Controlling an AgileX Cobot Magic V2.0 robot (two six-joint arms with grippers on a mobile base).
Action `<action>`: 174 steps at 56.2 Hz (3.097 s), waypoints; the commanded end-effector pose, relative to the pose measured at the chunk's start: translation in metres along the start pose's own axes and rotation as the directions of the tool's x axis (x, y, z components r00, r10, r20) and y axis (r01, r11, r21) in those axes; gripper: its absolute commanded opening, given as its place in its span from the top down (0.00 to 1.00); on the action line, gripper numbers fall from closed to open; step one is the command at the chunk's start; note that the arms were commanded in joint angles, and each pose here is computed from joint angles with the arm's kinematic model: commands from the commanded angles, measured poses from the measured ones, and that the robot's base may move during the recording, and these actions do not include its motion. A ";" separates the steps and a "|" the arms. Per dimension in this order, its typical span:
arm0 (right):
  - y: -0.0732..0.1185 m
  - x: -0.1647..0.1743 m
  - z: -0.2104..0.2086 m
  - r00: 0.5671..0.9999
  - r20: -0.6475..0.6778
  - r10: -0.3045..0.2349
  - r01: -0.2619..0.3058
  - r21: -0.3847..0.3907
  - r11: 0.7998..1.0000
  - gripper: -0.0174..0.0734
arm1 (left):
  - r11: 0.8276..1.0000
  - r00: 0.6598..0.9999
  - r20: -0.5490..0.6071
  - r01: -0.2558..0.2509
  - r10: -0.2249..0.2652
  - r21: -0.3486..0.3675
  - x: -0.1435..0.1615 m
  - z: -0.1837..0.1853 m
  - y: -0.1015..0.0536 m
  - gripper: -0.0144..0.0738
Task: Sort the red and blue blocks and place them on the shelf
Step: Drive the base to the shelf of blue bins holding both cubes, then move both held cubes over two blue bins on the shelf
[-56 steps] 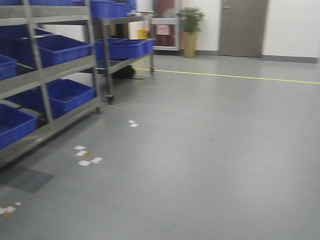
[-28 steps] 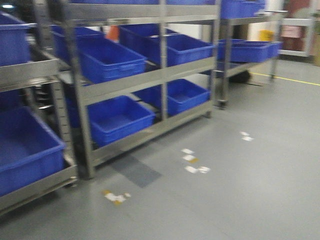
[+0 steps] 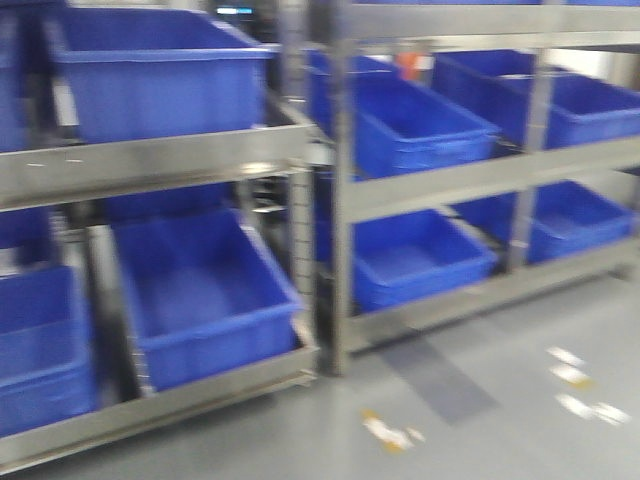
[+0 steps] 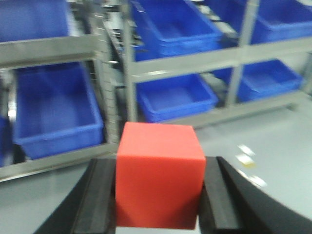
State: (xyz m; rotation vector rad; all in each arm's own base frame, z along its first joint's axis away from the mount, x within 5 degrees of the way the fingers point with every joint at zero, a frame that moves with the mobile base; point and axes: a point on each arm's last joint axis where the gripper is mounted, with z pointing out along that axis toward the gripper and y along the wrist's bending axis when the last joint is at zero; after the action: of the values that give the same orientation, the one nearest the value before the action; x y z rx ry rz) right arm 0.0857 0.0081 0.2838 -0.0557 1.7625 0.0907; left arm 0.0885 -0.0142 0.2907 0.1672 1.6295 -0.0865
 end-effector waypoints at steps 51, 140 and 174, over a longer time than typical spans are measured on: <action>-0.001 -0.018 -0.002 0.993 0.117 -0.017 0.015 0.011 1.000 0.48 | 1.000 0.994 0.107 0.000 0.002 -0.019 -0.016 -0.001 0.002 0.50; -0.001 -0.018 -0.002 0.993 0.117 -0.017 0.015 0.011 1.000 0.48 | 1.000 0.994 0.107 0.000 0.002 -0.019 -0.016 -0.001 0.002 0.50; -0.001 -0.020 -0.002 0.990 0.140 -0.016 0.015 0.011 1.000 0.48 | 1.000 0.994 0.108 0.000 0.002 -0.020 -0.016 -0.001 0.002 0.50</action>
State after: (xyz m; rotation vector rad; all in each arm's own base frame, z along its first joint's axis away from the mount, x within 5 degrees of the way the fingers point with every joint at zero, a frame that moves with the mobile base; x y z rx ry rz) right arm 0.0860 0.0081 0.2851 -0.0549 1.7473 0.0909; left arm 0.0885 -0.0142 0.2905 0.1676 1.6312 -0.0866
